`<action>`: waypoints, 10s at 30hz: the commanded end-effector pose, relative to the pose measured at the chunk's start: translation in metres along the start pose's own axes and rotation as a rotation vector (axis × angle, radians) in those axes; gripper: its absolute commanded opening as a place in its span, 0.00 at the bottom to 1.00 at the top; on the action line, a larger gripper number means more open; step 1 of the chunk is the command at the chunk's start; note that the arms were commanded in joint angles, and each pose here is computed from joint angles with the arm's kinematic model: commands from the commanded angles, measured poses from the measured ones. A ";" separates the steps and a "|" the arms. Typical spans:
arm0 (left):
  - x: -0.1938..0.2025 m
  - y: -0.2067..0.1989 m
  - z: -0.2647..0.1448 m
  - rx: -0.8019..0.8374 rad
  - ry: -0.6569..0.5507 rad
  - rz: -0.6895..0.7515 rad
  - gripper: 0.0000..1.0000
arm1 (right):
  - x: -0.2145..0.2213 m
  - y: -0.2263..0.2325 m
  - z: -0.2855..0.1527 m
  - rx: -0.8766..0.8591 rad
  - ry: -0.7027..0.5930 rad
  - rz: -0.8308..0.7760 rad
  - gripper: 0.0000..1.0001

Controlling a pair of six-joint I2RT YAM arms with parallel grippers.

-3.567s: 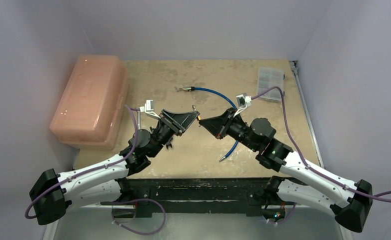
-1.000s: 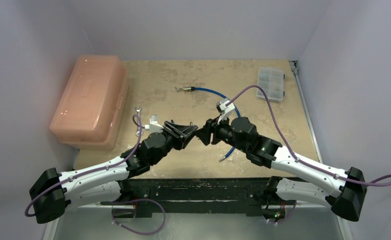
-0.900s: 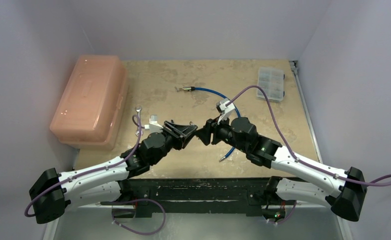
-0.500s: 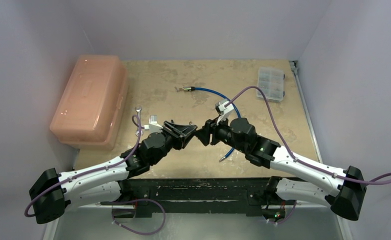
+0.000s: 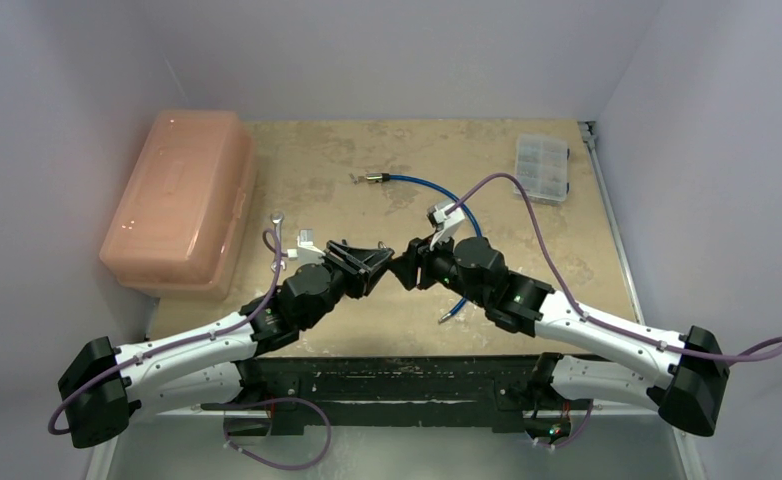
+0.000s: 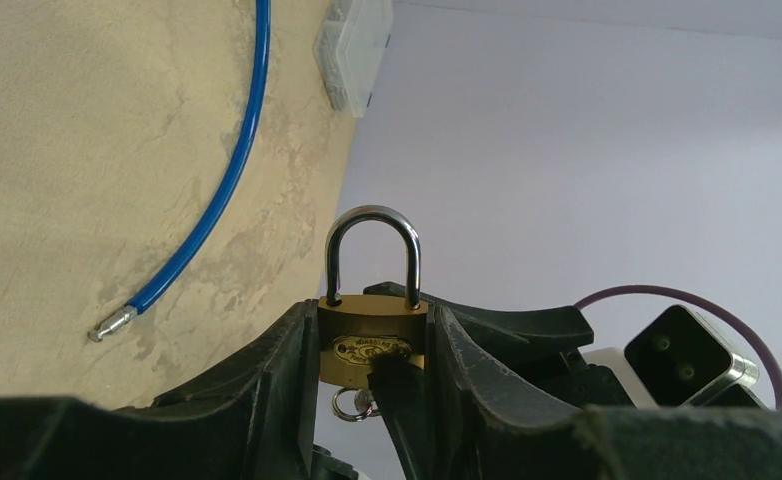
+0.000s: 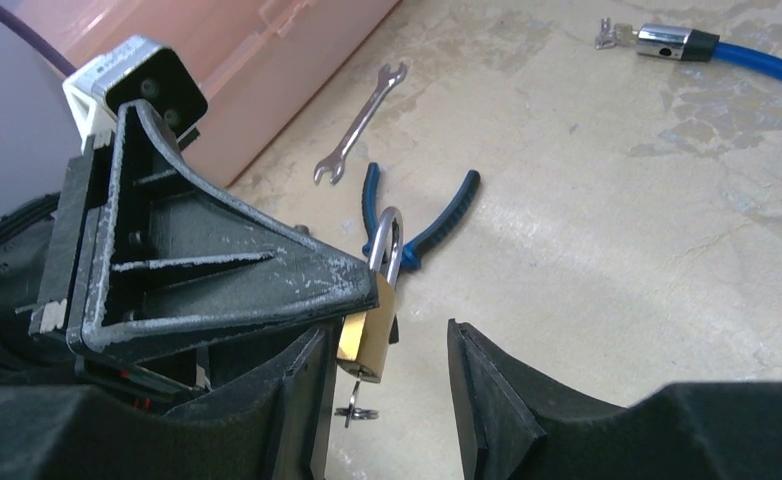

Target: Unlock with the key

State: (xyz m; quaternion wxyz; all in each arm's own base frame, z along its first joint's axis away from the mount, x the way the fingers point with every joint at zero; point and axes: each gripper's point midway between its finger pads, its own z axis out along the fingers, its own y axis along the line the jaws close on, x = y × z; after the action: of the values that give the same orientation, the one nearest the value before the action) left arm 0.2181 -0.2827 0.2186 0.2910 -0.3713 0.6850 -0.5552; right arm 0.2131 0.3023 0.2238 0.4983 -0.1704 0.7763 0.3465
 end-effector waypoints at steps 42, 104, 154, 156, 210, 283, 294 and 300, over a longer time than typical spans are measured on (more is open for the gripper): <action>-0.013 -0.051 -0.030 0.303 -0.042 0.155 0.70 | -0.030 0.056 -0.046 -0.241 -0.179 0.126 0.00; 0.019 -0.045 -0.005 0.019 0.081 0.305 0.49 | 0.007 -0.009 -0.023 0.050 -0.081 -0.192 0.00; -0.053 -0.090 -0.062 0.017 -0.152 0.853 0.99 | 0.044 0.036 -0.020 -0.208 -0.046 0.197 0.00; -0.066 -0.089 -0.069 -0.060 -0.176 0.970 0.99 | 0.043 0.040 -0.019 -0.223 -0.043 0.240 0.00; -0.083 -0.014 -0.050 -0.164 -0.017 1.613 0.92 | 0.088 -0.083 0.162 -0.063 0.321 0.579 0.21; -0.089 -0.026 -0.060 -0.129 -0.053 1.584 0.90 | -0.079 -0.063 -0.128 0.059 -0.398 0.193 0.99; -0.092 -0.025 -0.060 -0.146 -0.065 1.586 0.90 | -0.072 -0.068 -0.117 0.054 -0.410 0.227 0.99; -0.092 -0.025 -0.060 -0.147 -0.066 1.587 0.90 | -0.061 -0.058 -0.108 -0.020 -0.377 0.214 0.99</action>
State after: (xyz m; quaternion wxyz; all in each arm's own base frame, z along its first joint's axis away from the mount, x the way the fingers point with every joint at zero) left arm 0.2215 -0.1783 0.2366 0.5763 0.2069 0.7812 -0.1216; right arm 0.2067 0.1717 0.2795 0.5905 -0.0109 0.6975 0.4058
